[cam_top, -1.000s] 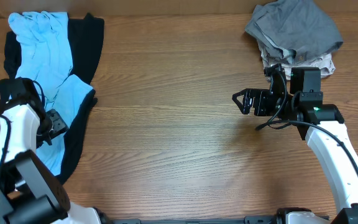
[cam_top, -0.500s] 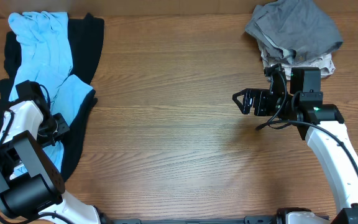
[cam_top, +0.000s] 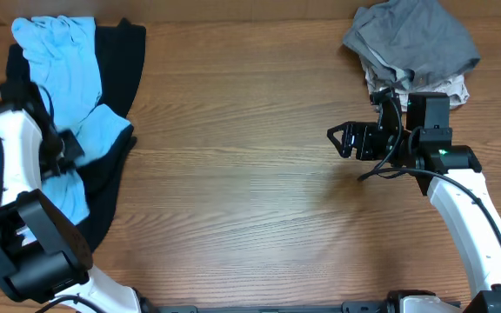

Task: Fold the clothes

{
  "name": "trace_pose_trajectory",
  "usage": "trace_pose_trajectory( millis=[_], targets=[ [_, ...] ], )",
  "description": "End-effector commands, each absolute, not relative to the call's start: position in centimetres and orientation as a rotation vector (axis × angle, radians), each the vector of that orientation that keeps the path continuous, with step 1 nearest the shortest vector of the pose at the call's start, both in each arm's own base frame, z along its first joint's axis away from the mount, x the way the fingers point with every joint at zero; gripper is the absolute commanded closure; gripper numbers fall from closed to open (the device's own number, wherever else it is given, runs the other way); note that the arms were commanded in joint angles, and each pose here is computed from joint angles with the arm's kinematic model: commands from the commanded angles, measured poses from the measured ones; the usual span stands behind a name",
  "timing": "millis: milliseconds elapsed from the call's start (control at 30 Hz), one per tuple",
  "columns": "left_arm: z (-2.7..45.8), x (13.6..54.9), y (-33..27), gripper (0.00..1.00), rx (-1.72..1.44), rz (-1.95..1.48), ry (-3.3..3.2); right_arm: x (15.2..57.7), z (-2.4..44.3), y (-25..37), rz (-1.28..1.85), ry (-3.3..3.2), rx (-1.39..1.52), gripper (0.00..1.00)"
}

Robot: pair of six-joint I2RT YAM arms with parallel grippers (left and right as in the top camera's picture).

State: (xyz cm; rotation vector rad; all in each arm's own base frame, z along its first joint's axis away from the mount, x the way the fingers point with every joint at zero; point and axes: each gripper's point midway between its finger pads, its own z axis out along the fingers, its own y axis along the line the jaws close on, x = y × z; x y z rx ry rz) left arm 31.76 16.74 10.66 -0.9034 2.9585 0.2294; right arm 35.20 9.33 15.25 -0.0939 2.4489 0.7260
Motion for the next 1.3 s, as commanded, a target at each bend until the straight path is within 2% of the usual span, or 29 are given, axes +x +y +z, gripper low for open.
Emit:
trace_pose_trajectory(
  millis=[0, 200, 467, 567, 600, 633, 667, 867, 900, 967, 1167, 1200, 1233, 1267],
  targets=[
    [16.6, 34.7, 14.9, 0.96, -0.779, 0.205, 2.866, 35.5, 16.9, 10.4, 0.79, 2.401, -0.141, 0.14],
    [21.3, 36.1, 13.7, 0.96, -0.659, 0.296, 2.8, 35.0, 16.9, 10.8, 0.832, 2.416, -0.141, 0.16],
    [21.5, 36.4, 13.4, 0.96, -0.61, 0.299, 2.795, 34.3, 16.4, 10.8, 0.84, 2.451, -0.128, 0.17],
    [21.5, 36.5, 13.3, 0.87, -0.609, 0.288, 2.795, 34.3, 16.4, 10.8, 0.84, 2.452, -0.127, 0.17],
    [21.5, 36.5, 13.3, 0.87, -0.609, 0.288, 2.795, 34.3, 16.4, 10.8, 0.84, 2.452, -0.127, 0.17],
    [21.5, 36.5, 13.3, 0.95, -0.609, 0.288, 2.796, 34.3, 16.4, 10.8, 0.84, 2.452, -0.127, 0.17],
    [21.5, 36.5, 13.3, 0.96, -0.608, 0.287, 2.797, 34.3, 16.4, 10.8, 0.84, 2.452, -0.128, 0.17],
    [21.4, 36.7, 12.9, 0.96, -0.598, 0.256, 2.799, 34.2, 16.3, 10.8, 0.841, 2.461, -0.124, 0.17],
    [21.4, 36.7, 12.8, 0.92, -0.598, 0.25, 2.799, 34.1, 16.2, 10.8, 0.842, 2.462, -0.123, 0.17],
    [21.4, 36.8, 12.6, 0.96, -0.585, 0.224, 2.8, 34.1, 16.2, 10.8, 0.842, 2.462, -0.123, 0.17],
    [22.9, 38.3, 10.9, 0.96, -0.473, 0.08, 2.762, 34.4, 16.6, 10.8, 0.838, 2.446, -0.13, 0.18],
    [23.5, 38.5, 10.8, 0.94, -0.468, 0.064, 2.745, 34.5, 16.7, 10.8, 0.837, 2.443, -0.131, 0.18],
    [24.7, 38.9, 10.6, 0.78, -0.458, 0.046, 2.714, 34.6, 17.0, 10.8, 0.836, 2.437, -0.134, 0.18],
    [25.5, 39.0, 10.5, 0.78, -0.453, 0.041, 2.697, 34.7, 17.2, 10.8, 0.835, 2.432, -0.136, 0.18]
  ],
)
